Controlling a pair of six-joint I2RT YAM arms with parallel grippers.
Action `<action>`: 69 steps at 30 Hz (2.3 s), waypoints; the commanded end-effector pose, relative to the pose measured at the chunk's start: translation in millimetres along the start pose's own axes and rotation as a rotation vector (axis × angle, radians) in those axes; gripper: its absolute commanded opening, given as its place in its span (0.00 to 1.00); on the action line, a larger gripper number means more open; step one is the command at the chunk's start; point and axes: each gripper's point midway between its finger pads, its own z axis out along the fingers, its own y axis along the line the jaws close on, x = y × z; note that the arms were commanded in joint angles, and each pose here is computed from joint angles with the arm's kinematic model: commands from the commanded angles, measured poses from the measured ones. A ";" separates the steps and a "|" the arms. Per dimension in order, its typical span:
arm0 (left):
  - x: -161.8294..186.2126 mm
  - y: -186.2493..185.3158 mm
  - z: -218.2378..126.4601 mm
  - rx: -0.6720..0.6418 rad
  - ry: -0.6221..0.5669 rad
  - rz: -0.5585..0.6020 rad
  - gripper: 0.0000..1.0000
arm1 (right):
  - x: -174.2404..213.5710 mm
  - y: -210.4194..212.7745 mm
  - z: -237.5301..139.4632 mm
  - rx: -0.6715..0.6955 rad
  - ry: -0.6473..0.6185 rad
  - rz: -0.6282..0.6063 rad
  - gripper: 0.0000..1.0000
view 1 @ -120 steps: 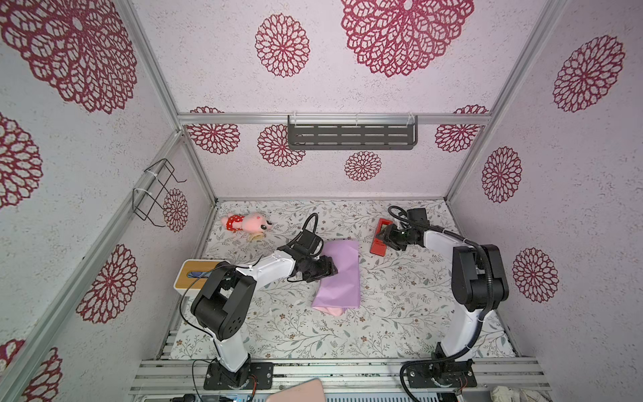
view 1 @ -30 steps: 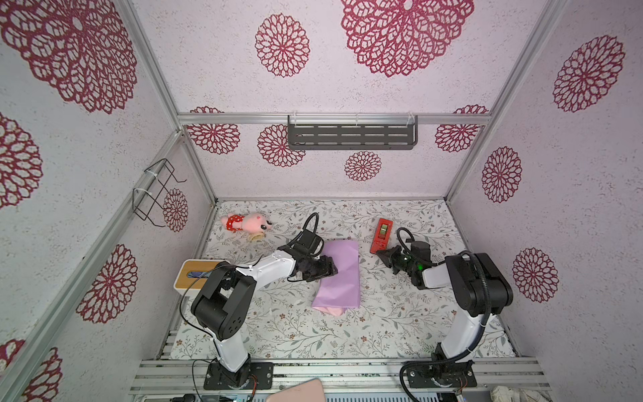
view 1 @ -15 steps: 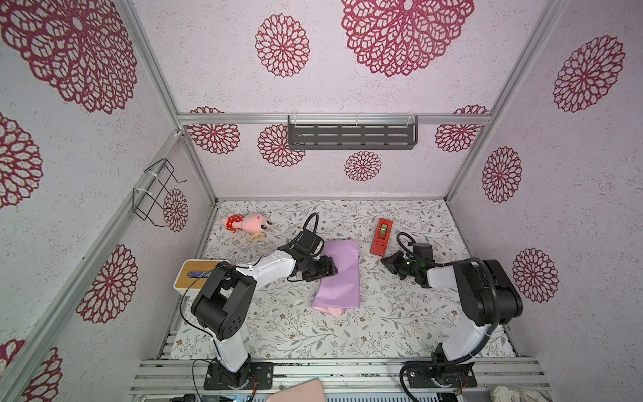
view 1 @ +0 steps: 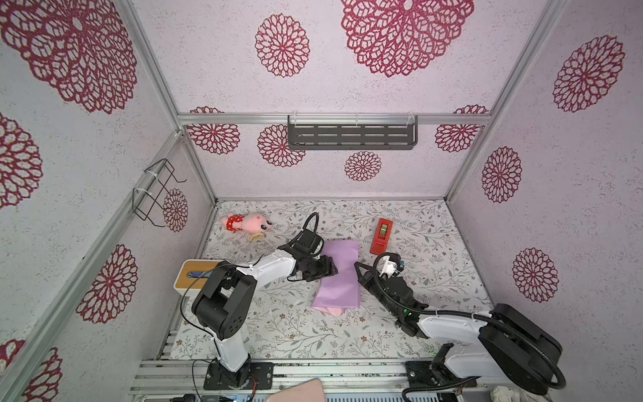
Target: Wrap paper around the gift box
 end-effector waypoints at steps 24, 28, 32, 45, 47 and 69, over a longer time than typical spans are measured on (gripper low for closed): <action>36.7 47.2 13.6 -0.167 0.123 -0.029 0.69 | -20.4 -30.8 23.5 0.083 -0.238 -0.118 0.00; 35.0 46.5 13.1 -0.163 0.120 -0.027 0.69 | -15.8 -37.5 24.8 0.097 -0.216 -0.135 0.00; 35.6 47.9 13.6 -0.165 0.120 -0.029 0.69 | -9.7 -42.0 25.0 0.099 -0.187 -0.135 0.00; 34.6 47.7 12.7 -0.156 0.116 -0.033 0.69 | -5.6 -48.0 22.1 0.117 -0.145 -0.153 0.00; 34.4 47.3 11.8 -0.155 0.114 -0.034 0.69 | -5.0 -51.0 21.2 0.125 -0.137 -0.155 0.02; 34.4 48.6 11.0 -0.143 0.109 -0.041 0.68 | 5.6 -68.0 20.1 0.160 -0.017 -0.192 0.39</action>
